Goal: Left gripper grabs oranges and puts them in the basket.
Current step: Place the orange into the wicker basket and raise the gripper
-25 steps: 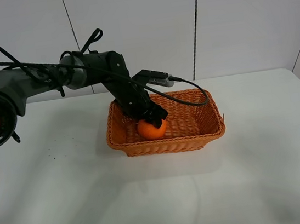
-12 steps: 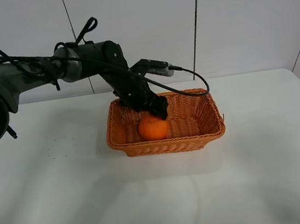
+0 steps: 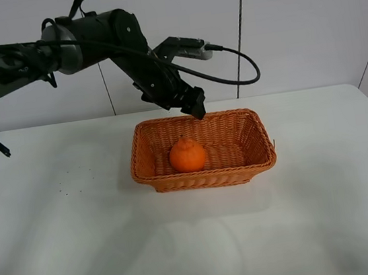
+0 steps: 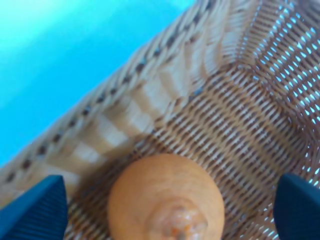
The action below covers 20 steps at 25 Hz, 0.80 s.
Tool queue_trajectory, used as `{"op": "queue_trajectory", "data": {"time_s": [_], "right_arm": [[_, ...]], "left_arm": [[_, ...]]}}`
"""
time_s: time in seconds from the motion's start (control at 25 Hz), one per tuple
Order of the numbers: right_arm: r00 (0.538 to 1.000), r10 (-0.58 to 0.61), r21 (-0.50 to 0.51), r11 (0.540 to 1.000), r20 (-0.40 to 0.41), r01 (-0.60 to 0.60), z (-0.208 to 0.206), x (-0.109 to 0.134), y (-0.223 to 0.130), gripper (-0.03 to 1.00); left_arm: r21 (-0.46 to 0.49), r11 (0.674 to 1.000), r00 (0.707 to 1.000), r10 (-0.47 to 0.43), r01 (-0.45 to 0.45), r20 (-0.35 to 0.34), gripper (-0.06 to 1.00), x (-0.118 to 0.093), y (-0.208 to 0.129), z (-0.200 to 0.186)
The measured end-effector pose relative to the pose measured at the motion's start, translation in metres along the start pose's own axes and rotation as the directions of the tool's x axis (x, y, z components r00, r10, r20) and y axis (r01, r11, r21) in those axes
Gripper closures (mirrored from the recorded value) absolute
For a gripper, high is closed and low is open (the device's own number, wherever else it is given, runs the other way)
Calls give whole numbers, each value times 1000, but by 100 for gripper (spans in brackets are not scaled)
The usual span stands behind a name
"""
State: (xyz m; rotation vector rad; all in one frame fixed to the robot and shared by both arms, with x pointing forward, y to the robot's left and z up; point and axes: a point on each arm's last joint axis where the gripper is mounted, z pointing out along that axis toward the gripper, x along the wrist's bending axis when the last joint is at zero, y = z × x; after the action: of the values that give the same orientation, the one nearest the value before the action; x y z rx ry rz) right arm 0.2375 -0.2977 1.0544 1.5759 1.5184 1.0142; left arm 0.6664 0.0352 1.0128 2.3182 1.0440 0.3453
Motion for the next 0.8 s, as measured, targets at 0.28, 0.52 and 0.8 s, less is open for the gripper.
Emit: {"op": "queue_trajectory", "data": {"time_s": [0.28, 0.52, 0.8], "right_arm": [[1000, 0, 0, 1000, 0, 0, 0, 0, 0, 27], [1000, 0, 0, 1000, 0, 0, 0, 0, 0, 27], [1000, 0, 0, 1000, 0, 0, 0, 0, 0, 27]], "left_arm": [[17, 1000, 993, -11, 13, -118, 1, 21, 5, -32], [46, 991, 973, -115, 127, -198, 1, 79, -10, -53], [9, 965, 916, -246, 263, -317, 1, 157, -35, -94]]}}
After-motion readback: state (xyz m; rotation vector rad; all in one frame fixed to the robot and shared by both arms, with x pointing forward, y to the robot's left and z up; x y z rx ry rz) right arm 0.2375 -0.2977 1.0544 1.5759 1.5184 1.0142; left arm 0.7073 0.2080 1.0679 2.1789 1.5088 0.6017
